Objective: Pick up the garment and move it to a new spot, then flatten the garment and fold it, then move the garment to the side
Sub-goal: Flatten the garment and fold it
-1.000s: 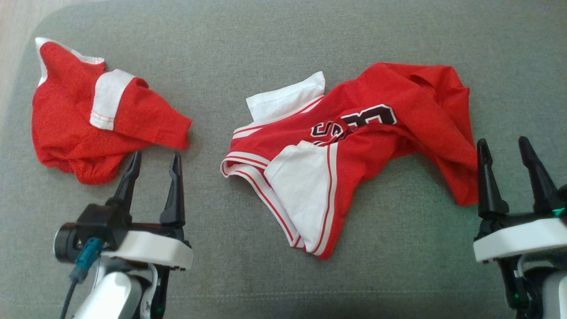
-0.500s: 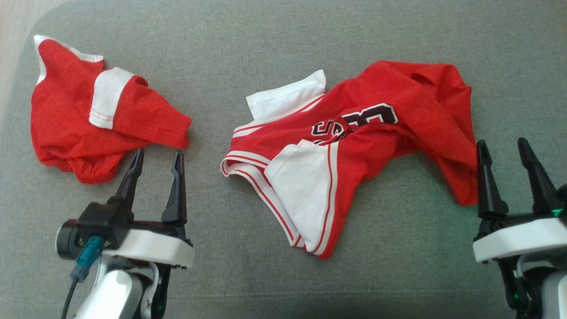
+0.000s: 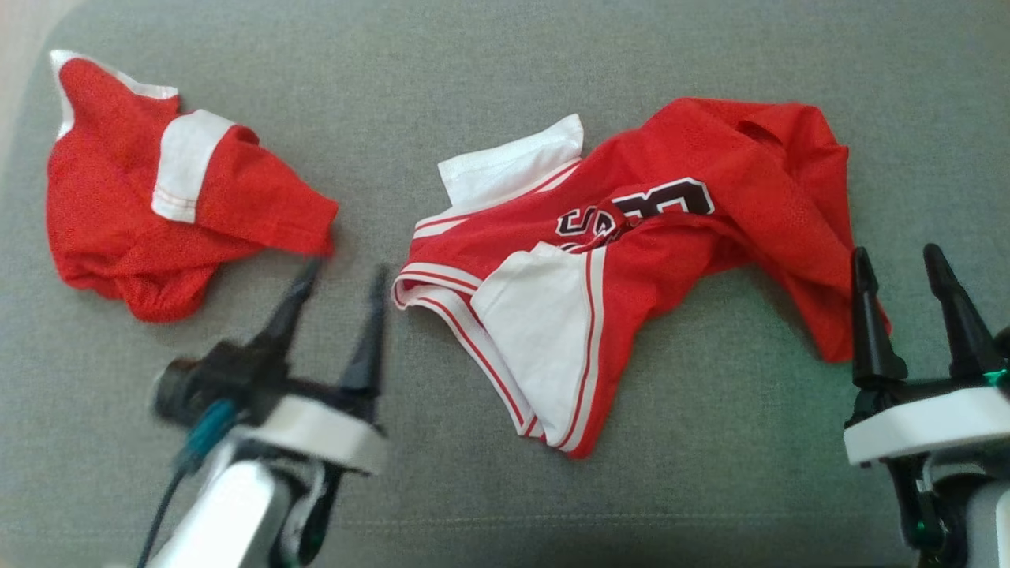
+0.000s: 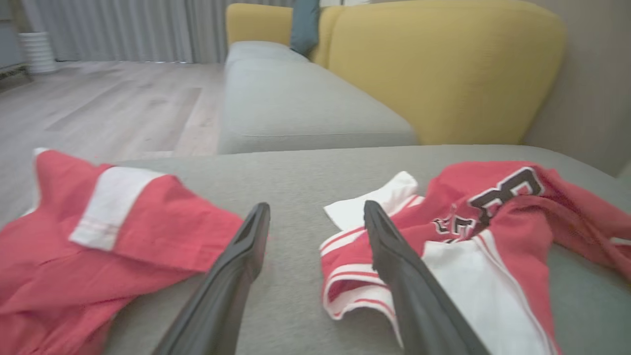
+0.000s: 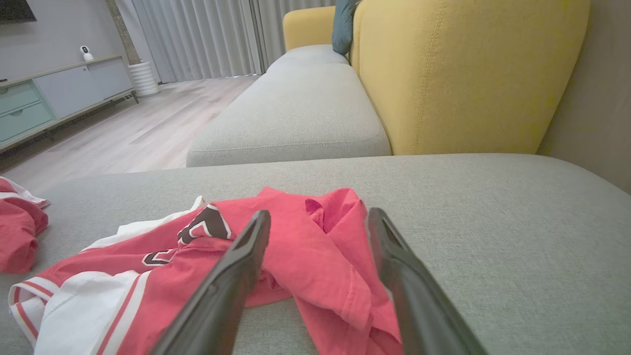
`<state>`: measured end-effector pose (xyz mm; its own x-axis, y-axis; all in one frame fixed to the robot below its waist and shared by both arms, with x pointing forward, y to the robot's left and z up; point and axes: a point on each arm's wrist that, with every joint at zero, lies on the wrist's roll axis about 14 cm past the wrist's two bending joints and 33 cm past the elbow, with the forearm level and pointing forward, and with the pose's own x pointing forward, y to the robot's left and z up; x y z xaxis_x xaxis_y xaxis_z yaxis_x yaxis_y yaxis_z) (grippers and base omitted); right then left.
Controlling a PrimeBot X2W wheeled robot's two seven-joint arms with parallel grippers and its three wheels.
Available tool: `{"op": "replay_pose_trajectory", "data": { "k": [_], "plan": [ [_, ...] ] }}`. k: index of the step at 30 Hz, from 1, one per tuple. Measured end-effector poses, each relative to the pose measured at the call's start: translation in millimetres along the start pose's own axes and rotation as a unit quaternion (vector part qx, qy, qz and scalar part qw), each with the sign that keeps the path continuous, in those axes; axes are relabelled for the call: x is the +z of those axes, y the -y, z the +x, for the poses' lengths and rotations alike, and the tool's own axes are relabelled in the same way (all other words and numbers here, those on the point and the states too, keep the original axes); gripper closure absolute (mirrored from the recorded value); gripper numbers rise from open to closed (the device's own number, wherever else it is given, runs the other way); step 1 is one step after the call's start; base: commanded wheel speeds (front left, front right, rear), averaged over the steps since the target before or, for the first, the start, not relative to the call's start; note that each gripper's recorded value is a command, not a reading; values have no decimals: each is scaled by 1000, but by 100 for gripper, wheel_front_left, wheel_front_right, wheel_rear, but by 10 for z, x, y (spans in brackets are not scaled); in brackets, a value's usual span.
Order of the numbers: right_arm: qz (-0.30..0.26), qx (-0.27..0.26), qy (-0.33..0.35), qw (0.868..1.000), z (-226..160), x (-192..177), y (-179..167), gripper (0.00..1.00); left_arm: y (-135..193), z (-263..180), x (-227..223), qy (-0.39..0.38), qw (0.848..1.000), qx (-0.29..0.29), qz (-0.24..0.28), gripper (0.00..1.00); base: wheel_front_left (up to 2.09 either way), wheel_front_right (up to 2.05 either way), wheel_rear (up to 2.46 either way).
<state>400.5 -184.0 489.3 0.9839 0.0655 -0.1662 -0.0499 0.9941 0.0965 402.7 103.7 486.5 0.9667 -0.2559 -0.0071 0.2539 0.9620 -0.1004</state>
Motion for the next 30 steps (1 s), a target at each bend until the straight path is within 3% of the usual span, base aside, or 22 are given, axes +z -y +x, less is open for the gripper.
{"op": "replay_pose_trajectory", "data": {
  "k": [5,9,20,21,22,27,30],
  "plan": [
    [2,-2,-13,1000,28,-90,15,0,593,259,-84,-37,992,-122,-16,0,0,0,0],
    [6,-5,-19,1000,57,-137,40,0,880,312,-370,-102,978,-180,-28,0,0,0,0],
    [12,-21,-28,999,65,-232,144,0,865,336,-909,-213,958,-191,-24,0,0,0,0],
    [15,-21,-28,999,65,-236,145,0,874,318,-937,-221,955,-194,-27,41,0,0,0],
    [15,-21,-28,999,68,-237,145,0,877,314,-941,-221,955,-195,-28,100,0,0,0],
    [19,-19,-19,999,89,-191,137,0,859,357,-833,-195,960,-197,-23,100,0,0,0],
    [22,-20,-15,999,84,-175,142,0,776,465,-636,-152,970,-189,6,100,0,0,0]
  ]
}}
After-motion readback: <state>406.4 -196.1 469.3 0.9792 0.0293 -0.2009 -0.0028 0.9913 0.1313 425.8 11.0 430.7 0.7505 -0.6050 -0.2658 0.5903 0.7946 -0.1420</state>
